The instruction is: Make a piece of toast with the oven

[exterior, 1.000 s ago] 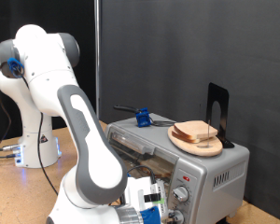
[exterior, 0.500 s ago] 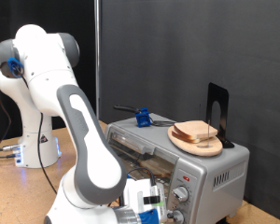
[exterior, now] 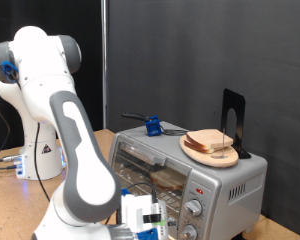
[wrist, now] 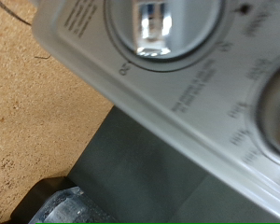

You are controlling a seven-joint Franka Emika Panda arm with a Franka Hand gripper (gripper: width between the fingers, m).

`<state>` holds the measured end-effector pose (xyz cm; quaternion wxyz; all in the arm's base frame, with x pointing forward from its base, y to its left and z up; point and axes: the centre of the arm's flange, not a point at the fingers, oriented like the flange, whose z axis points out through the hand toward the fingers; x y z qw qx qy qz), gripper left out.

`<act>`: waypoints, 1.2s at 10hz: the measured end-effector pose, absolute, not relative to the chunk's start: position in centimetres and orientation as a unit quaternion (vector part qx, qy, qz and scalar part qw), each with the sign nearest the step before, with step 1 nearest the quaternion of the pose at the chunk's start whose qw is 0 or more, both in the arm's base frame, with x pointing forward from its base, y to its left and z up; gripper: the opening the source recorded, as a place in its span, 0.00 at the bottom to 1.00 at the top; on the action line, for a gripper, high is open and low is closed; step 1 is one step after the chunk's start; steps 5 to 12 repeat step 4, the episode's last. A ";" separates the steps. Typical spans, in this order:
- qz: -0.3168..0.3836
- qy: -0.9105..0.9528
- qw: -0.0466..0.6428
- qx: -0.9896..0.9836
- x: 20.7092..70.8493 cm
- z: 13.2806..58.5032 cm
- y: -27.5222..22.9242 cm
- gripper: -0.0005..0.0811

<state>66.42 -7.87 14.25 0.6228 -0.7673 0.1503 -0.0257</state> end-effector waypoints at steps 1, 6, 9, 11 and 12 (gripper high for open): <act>-0.018 0.160 0.626 -0.763 65.9 14.9 -9.2 0.92; 0.024 0.184 0.609 -0.771 63.9 17.0 -13.4 0.99; 0.024 0.184 0.609 -0.771 63.9 17.0 -13.4 0.99; 0.024 0.184 0.609 -0.771 63.9 17.0 -13.4 0.99; 0.024 0.184 0.609 -0.771 63.9 17.0 -13.4 0.99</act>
